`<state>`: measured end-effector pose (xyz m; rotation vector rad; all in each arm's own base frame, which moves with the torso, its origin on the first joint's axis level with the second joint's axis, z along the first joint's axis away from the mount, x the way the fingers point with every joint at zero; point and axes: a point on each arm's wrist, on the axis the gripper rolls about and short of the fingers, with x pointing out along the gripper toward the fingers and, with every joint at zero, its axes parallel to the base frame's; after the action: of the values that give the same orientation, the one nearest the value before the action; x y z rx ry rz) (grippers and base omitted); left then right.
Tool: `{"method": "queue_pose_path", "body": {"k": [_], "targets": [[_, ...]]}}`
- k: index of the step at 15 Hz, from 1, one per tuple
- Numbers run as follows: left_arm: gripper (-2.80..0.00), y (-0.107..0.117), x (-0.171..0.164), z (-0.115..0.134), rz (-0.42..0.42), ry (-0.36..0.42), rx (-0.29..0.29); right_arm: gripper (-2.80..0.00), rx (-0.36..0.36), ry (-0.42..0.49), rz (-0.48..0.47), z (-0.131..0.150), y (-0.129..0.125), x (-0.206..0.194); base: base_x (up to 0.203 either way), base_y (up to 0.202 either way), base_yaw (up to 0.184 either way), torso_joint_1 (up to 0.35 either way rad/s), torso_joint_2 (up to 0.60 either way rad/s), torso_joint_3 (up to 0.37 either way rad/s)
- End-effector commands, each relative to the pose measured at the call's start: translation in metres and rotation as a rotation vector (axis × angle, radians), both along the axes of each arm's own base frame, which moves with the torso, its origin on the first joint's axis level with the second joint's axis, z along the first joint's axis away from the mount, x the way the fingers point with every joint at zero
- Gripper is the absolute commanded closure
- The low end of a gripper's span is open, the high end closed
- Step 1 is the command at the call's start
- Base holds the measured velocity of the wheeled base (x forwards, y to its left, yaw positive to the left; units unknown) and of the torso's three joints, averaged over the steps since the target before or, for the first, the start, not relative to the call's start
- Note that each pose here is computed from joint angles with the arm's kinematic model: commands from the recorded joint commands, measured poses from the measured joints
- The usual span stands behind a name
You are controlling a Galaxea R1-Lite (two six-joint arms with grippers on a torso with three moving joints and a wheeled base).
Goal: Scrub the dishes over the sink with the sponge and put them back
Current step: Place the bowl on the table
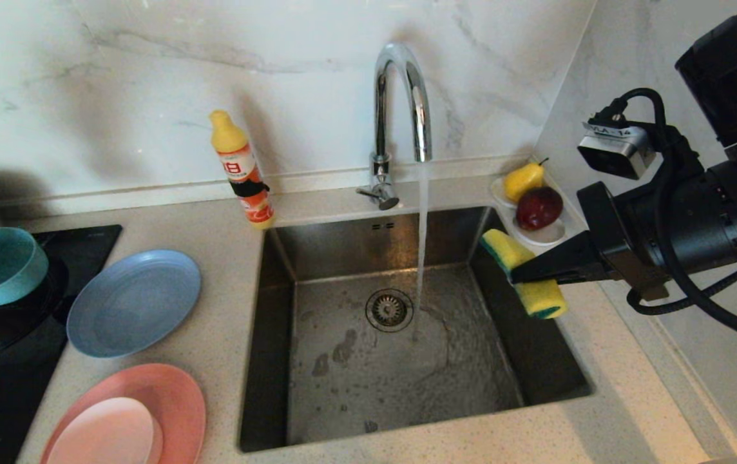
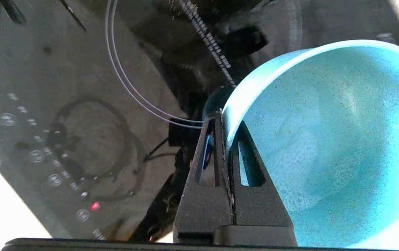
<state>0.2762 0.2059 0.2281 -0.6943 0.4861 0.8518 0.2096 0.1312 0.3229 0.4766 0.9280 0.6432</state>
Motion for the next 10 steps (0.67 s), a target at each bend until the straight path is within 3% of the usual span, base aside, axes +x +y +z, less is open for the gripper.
{"method": "queue_pose_path", "body": {"k": [1,6,10], "targets": [[0.0,0.017,0.016,-0.026,0.018,0.044,-0.049,0.0,-0.002,0.011,0.0,-0.001,0.0,0.0,0.0,0.0,0.0,0.0,0.0,0.0],[0.0,0.047,0.033,-0.042,0.056,0.043,-0.067,0.0,-0.009,0.005,0.007,-0.003,0.0,0.0,0.0,0.0,0.0,0.0,0.0,0.0],[0.0,0.054,0.04,-0.046,0.055,0.022,-0.086,0.0,-0.013,0.009,0.009,-0.004,0.001,0.001,0.0,0.0,0.0,0.0,0.0,0.0]]}}
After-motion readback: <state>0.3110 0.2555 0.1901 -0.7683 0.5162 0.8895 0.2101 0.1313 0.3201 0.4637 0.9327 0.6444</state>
